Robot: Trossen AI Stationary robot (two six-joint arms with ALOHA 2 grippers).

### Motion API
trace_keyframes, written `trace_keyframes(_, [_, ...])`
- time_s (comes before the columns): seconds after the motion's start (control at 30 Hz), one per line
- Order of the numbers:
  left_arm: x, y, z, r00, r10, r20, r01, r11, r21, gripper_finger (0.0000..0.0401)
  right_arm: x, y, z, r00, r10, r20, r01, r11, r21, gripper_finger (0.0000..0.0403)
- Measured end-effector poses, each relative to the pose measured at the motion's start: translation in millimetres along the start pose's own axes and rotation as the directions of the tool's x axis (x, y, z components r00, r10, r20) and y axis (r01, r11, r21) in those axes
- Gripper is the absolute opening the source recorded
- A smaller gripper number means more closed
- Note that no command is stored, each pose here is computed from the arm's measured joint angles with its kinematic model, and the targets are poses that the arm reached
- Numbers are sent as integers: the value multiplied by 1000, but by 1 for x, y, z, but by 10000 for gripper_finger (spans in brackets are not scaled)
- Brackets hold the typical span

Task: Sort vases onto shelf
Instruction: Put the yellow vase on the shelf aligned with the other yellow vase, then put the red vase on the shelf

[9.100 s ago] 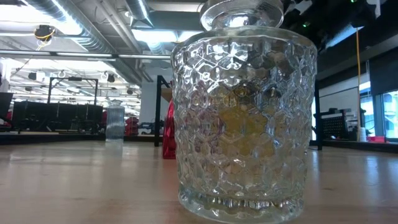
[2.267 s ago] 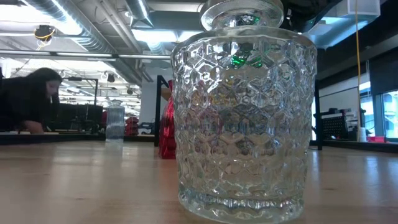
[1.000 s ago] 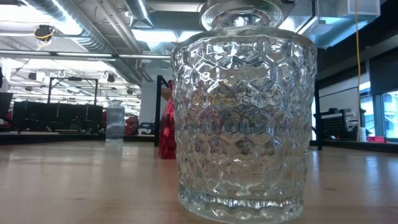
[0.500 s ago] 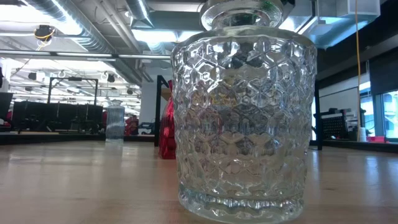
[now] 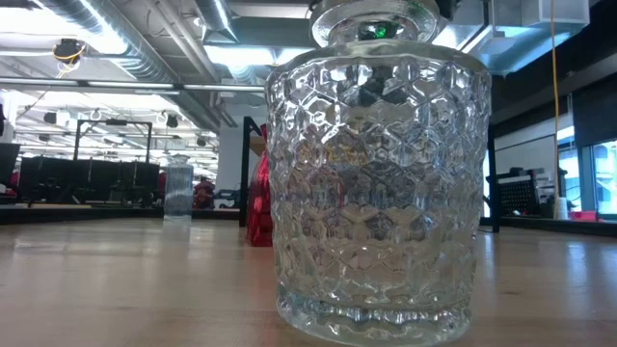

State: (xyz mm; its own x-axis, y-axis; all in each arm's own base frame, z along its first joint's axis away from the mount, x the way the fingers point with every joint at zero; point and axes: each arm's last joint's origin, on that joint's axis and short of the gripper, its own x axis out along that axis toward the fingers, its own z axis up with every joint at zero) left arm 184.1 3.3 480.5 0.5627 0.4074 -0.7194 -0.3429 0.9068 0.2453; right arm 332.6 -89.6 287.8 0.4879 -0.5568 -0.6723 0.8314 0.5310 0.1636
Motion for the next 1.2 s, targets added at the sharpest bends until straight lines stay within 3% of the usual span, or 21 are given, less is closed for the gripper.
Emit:
trace_keyframes(0.9, [0, 0, 0, 1000, 0, 0, 0, 1000, -17, 69, -1, -4, 1, 999, -38, 8, 38, 999, 4, 1])
trace_keyframes(1.07, [0, 0, -1, 1000, -5, -11, 5, 999, -36, 69, -26, 2, -15, 997, -25, -70, 24, 1000, -10, 1])
trace_keyframes(1.2, [0, 0, -1, 1000, -7, -11, 7, 999, -39, 69, -61, 19, -34, 993, 64, -97, -71, 995, -69, 1])
